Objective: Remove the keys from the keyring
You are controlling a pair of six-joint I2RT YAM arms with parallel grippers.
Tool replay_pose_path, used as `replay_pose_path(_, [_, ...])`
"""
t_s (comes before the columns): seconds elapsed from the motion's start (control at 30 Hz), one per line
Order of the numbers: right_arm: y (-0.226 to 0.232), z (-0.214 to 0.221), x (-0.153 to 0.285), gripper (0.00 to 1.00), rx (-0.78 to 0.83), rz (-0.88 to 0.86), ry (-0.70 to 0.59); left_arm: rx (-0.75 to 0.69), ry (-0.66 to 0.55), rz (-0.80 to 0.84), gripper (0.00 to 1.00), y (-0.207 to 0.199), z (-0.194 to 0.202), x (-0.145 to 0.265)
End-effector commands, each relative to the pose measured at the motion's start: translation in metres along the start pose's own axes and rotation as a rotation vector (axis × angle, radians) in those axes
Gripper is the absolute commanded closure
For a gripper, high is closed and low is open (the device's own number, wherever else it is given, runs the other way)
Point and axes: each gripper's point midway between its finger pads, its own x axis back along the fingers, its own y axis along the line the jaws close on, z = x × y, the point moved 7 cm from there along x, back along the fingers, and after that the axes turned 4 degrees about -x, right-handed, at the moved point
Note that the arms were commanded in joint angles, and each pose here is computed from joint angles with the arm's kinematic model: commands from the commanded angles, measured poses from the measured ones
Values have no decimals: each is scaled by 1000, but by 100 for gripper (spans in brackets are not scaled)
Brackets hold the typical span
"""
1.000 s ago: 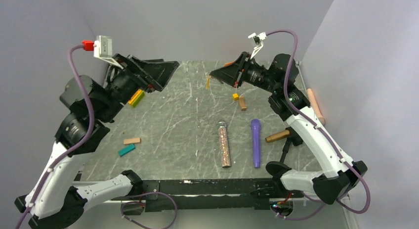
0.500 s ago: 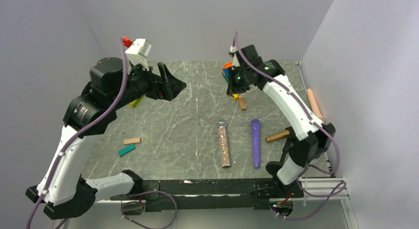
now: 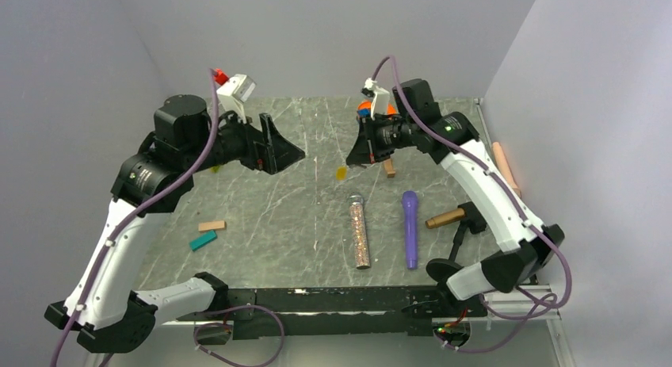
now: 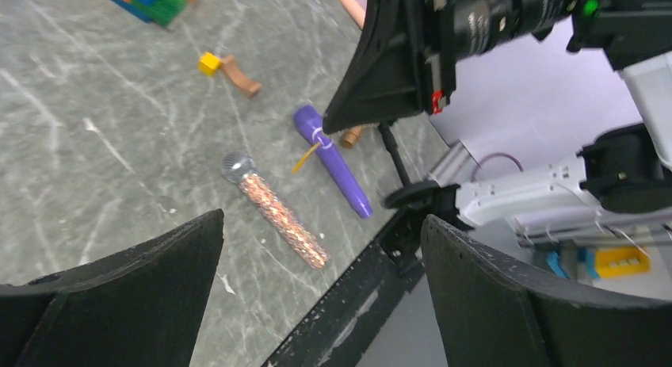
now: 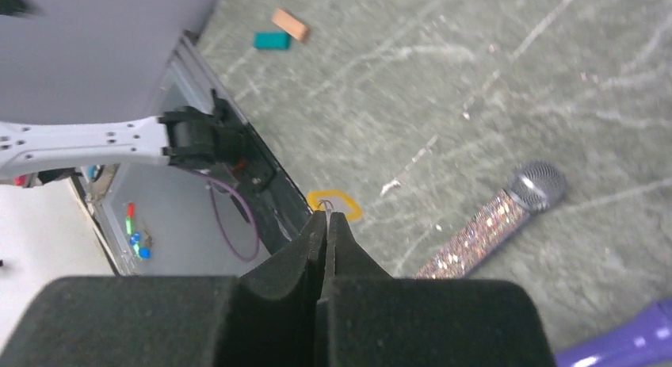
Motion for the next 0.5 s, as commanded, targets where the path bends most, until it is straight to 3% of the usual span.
replay_pose_path(0.0, [30,-18,20,100,130,-162,-144,-5,-30,248,3,-19,-3,-8])
replay_pose_path(0.17, [49,-17,37,100,206,-272,-207,-11,-45,394,10,-27,-9,-19])
replay_pose_path(0.47, [67,-21,53,100,272,-364,-268,5,8,460,30,-25,-14,-41])
